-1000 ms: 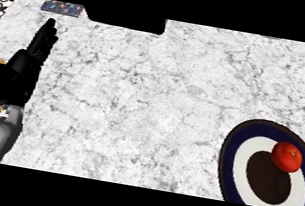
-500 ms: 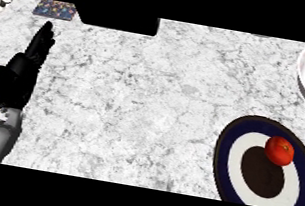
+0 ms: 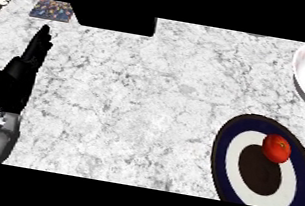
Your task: Pick the eggplant from the plate and place it in the bowl
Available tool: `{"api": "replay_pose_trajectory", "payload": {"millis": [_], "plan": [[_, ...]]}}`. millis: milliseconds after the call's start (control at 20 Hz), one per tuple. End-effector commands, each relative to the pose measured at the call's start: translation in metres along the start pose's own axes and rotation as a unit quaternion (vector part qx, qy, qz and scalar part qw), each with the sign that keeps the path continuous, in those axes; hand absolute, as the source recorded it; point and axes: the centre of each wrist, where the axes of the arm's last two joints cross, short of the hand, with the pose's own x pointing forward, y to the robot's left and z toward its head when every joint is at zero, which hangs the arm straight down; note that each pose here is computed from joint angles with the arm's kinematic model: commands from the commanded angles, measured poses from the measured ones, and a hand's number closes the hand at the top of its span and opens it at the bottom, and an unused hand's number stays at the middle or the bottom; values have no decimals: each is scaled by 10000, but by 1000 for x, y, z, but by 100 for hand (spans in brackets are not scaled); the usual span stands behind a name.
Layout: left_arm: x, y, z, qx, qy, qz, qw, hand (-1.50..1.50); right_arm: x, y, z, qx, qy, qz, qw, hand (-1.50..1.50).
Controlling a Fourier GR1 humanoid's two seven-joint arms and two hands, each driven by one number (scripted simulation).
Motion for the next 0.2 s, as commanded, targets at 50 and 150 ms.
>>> {"api": "replay_pose_trajectory", "payload": {"millis": [50, 150], "plan": [[-22, 5, -5, 112, 21, -3, 9999, 0, -3, 1, 9, 143, -73, -152, 9998, -150], [6, 1, -14, 50, 44, -42, 10000, 0, -11, 4, 23, 96, -86, -88, 9999, -150]]}}
